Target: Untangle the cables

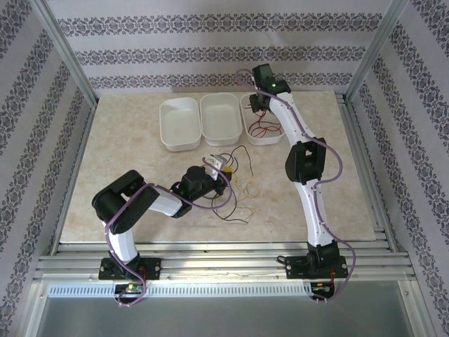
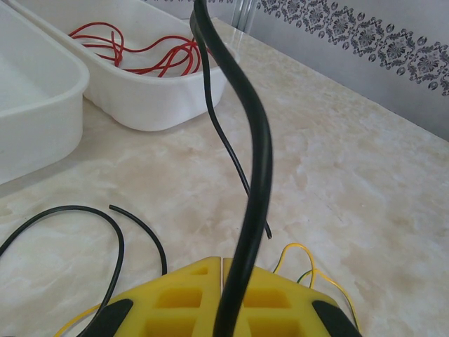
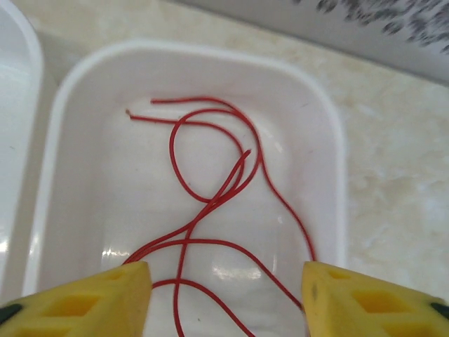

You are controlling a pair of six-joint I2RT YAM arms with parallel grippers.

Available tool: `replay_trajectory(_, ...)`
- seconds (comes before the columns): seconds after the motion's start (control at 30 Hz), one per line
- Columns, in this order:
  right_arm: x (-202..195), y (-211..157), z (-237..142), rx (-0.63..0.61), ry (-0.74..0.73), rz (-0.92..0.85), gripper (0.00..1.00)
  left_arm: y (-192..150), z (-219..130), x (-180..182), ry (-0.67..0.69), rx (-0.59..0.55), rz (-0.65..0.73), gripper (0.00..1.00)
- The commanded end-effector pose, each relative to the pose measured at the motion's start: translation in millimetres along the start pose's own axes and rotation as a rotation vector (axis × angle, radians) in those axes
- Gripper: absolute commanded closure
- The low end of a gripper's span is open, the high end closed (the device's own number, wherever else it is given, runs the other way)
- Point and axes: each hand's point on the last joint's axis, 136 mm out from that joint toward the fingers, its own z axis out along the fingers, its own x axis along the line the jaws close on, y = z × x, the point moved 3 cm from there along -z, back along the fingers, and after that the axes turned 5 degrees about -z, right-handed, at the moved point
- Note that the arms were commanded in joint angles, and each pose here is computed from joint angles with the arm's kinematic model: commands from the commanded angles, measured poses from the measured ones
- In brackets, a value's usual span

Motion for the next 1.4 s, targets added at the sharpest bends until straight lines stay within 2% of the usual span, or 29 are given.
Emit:
replay_trajectory(0.0,-10,12,-30,-0.045,-0.023,0.025,0.55,7,1,2,-0.01,-0.021,-0.014,0.95)
replay_trajectory(0.03,-10,11,-29,-0.042,-0.023,0.028,0.59,6,1,2,-0.008,-0.018,-0.013,0.95)
replay_trajectory(0.13,-9,8,-26,-0.03,-0.013,0.038,0.63,6,0,2,-0.008,-0.018,-0.017,0.95)
replay_trajectory(0.33,-6,3,-29,-0.005,0.007,0.064,0.66,6,0,2,-0.004,-0.017,-0.013,0.95)
replay_trajectory(0.7,-20,4,-114,-0.099,0.011,0.155,0.62,22,-1,-2,-0.008,-0.035,0.001,0.99)
replay_trajectory(1.0,-25,-49,-165,-0.12,0.023,0.253,0.58,48,-5,-14,-0.027,-0.036,0.012,1.0)
replay_trajectory(1.37,8,-123,-199,-0.279,0.241,0.389,0.52,87,-9,-29,-0.045,-0.019,-0.001,1.0)
